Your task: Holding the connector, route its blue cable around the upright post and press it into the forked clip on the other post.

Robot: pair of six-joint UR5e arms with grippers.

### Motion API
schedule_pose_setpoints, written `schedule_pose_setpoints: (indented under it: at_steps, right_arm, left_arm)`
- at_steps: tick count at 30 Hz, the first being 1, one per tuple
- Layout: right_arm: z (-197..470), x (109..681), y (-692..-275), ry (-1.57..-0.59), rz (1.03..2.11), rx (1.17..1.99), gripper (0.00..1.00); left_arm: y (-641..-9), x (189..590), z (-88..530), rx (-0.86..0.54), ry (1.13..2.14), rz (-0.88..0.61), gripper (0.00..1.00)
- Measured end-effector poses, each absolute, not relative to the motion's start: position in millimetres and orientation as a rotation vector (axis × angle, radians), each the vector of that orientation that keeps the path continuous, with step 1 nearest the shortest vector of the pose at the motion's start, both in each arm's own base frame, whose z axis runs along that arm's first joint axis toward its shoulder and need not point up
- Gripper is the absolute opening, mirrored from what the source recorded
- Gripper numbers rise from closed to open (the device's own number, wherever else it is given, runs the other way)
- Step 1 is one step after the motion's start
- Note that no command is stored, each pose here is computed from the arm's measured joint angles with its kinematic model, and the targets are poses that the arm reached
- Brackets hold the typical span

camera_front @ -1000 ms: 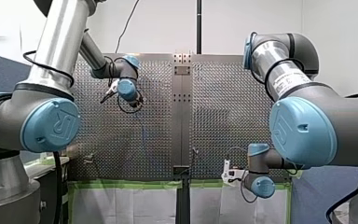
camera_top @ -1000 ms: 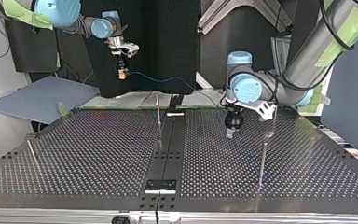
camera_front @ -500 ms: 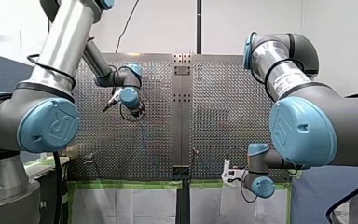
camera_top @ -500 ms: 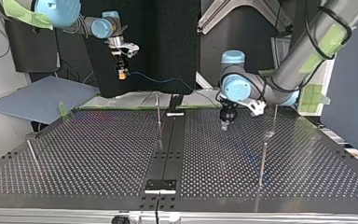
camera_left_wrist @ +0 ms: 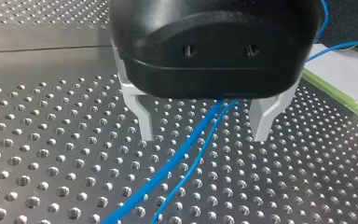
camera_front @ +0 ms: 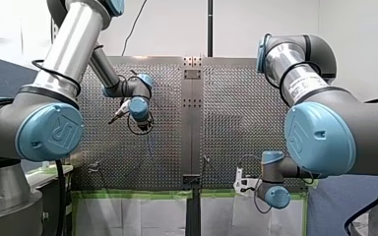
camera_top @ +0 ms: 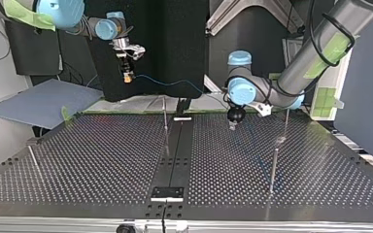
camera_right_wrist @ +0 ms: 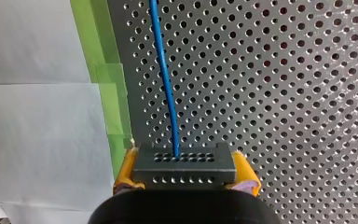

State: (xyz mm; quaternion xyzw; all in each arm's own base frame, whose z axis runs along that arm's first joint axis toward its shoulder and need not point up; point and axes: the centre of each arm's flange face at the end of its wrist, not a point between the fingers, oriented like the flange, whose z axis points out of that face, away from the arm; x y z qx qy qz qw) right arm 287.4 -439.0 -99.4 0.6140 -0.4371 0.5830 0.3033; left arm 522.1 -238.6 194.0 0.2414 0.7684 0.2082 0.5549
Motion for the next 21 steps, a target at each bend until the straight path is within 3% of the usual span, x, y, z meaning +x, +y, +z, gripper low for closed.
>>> schedule_pose_setpoints:
  at_steps: [21]
  right_arm:
    - [-98.7, 291.8, -440.3, -1.154, 1.55, 1.634, 0.0]
  left_arm:
    - [-244.7, 503.7, 164.1, 0.568, 1.901, 0.444, 0.99]
